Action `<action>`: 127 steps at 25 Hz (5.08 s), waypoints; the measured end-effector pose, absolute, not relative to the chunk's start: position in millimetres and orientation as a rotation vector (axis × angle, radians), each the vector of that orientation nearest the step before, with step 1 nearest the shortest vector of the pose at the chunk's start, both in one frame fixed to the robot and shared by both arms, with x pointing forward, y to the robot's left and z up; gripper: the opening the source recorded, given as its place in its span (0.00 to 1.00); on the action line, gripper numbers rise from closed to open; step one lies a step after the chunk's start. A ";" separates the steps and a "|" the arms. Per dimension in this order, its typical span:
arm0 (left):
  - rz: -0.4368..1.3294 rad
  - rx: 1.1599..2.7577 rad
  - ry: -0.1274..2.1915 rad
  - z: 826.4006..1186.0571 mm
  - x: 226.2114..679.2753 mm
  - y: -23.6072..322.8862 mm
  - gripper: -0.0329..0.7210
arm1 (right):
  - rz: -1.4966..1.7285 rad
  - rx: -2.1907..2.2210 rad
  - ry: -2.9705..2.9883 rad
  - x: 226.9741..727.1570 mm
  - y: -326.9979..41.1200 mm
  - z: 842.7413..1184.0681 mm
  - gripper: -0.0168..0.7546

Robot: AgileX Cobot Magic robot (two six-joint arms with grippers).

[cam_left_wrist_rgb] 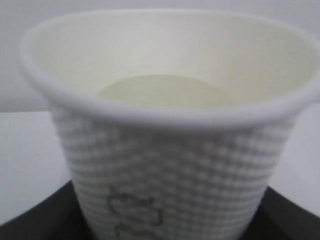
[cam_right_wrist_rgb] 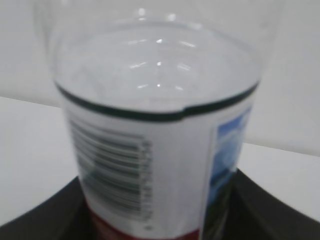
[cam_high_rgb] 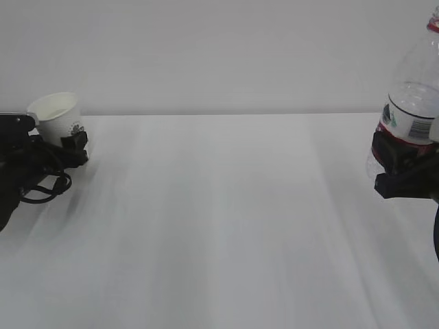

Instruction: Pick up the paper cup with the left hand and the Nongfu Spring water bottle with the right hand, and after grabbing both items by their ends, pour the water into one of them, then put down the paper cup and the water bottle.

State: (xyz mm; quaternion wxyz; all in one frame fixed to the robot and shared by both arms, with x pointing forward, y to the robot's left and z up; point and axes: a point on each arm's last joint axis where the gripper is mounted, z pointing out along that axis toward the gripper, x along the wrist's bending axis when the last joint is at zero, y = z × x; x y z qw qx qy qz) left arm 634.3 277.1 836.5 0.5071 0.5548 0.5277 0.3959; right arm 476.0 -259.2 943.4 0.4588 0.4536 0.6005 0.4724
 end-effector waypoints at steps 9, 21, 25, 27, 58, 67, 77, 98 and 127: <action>0.972 1.308 1.241 829.0 643.7 276.5 0.71 | 1.165 1.115 1.476 476.0 -259.2 943.7 0.60; 0.980 1.296 1.246 827.1 645.5 277.3 0.86 | 1.173 1.106 1.464 476.2 -259.2 945.0 0.60; 0.975 1.303 1.253 824.3 645.1 277.4 0.95 | 1.173 1.106 1.464 476.2 -259.2 945.0 0.60; 0.974 1.305 1.251 824.3 645.0 277.2 0.95 | 1.173 1.106 1.464 476.2 -259.2 945.0 0.60; 0.954 1.336 1.203 906.9 548.3 276.5 0.89 | 1.172 1.104 1.465 476.2 -259.2 945.0 0.59; 0.943 1.349 1.215 913.7 521.5 277.3 0.86 | 1.173 1.103 1.463 476.0 -259.2 945.0 0.59; 0.951 1.341 1.196 927.6 494.7 277.8 0.84 | 1.165 1.113 1.476 472.3 -259.9 941.9 0.59; 0.950 1.344 1.133 937.2 492.3 274.4 0.82 | 1.131 1.211 1.400 494.6 -264.0 952.8 0.59; 0.910 1.361 1.105 936.9 491.3 270.4 0.82 | 1.108 1.205 1.418 598.2 -246.3 909.5 0.59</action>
